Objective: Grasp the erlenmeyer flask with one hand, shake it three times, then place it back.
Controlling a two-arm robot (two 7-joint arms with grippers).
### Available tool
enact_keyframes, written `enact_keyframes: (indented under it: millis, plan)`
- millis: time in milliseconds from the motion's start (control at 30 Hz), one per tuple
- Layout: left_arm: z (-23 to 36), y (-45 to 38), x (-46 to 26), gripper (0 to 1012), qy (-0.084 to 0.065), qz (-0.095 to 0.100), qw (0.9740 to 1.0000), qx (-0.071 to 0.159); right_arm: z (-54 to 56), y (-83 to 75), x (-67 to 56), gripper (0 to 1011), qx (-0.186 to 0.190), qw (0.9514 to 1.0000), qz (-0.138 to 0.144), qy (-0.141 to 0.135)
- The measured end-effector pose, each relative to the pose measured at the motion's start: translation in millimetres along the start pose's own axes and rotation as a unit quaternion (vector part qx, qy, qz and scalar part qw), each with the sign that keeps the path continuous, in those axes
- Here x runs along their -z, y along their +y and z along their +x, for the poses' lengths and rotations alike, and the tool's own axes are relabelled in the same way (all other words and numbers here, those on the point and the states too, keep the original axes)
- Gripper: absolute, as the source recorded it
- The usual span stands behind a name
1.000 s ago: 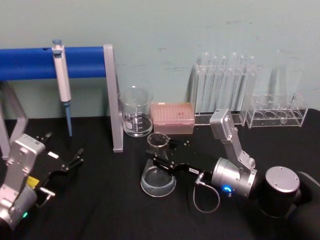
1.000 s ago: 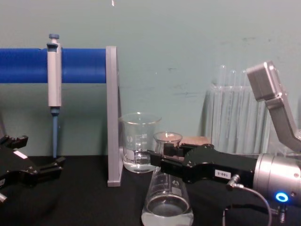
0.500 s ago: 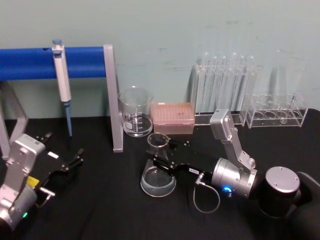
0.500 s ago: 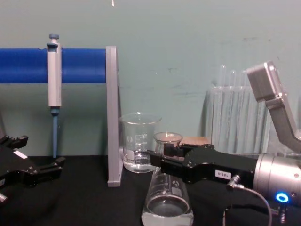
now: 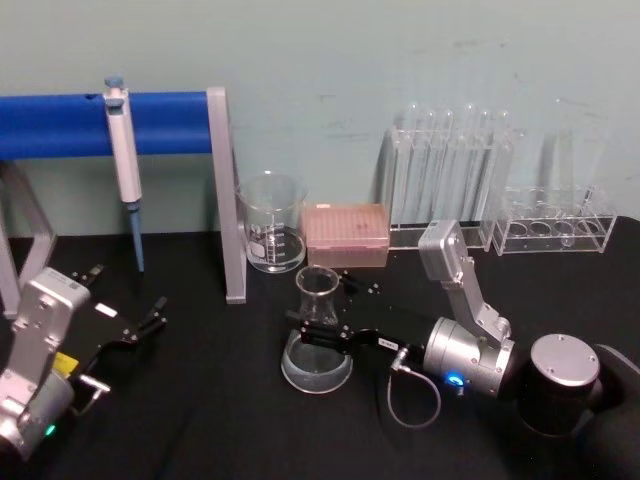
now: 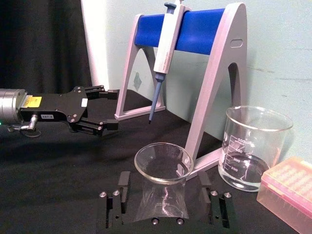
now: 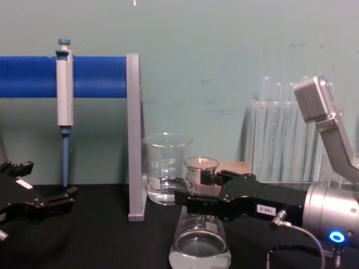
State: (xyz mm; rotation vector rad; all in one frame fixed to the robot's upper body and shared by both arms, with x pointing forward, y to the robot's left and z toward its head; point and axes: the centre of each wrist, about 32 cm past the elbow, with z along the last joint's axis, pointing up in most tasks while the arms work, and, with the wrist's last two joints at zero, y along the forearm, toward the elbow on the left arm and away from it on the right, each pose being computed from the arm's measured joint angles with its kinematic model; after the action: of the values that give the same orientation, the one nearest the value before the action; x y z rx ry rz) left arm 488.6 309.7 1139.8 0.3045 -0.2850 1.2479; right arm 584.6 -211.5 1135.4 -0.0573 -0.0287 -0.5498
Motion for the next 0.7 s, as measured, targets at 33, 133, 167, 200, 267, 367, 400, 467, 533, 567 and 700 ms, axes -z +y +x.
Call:
enact_keyframes:
  millis: [33, 133, 167, 200, 267, 367, 400, 467, 533, 567, 700]
  plan:
    - [0.0, 0.0, 0.0, 1001, 0.0, 0.0, 1.0, 0.0, 0.0, 0.0, 0.0, 866, 0.0, 1.0, 0.0, 0.0]
    - [0.0, 0.0, 0.0, 1001, 0.0, 0.0, 1.0, 0.0, 0.0, 0.0, -0.1, 969, 0.0, 1.0, 0.0, 0.0]
    - [0.0, 0.0, 0.0, 1001, 0.0, 0.0, 1.0, 0.0, 0.0, 0.0, -0.1, 969, 0.0, 1.0, 0.0, 0.0]
    - [0.0, 0.0, 0.0, 1001, 0.0, 0.0, 1.0, 0.0, 0.0, 0.0, -0.1, 998, 0.0, 1.0, 0.0, 0.0]
    - [0.0, 0.0, 0.0, 1001, 0.0, 0.0, 1.0, 0.0, 0.0, 0.0, -0.2, 1002, 0.0, 1.0, 0.001, 0.0]
    - [0.0, 0.0, 0.0, 1001, 0.0, 0.0, 1.0, 0.0, 0.0, 0.0, -0.2, 1002, 0.0, 1.0, 0.001, 0.0]
    - [0.0, 0.0, 0.0, 1001, 0.0, 0.0, 1.0, 0.0, 0.0, 0.0, -0.2, 1002, 0.0, 1.0, 0.001, 0.0]
    - [0.0, 0.0, 0.0, 1001, 0.0, 0.0, 1.0, 0.0, 0.0, 0.1, -0.3, 1002, 0.0, 1.0, 0.001, 0.0]
    - [0.0, 0.0, 0.0, 1001, 0.0, 0.0, 1.0, 0.0, 0.0, 0.1, -0.3, 1002, 0.0, 1.0, 0.001, 0.0]
    - [0.0, 0.0, 0.0, 1001, 0.0, 0.0, 1.0, 0.0, 0.0, 0.1, -0.3, 1002, 0.0, 1.0, 0.001, 0.0]
    - [0.0, 0.0, 0.0, 1001, 0.0, 0.0, 1.0, 0.0, 0.0, 0.1, -0.3, 1002, 0.0, 1.0, 0.001, 0.0]
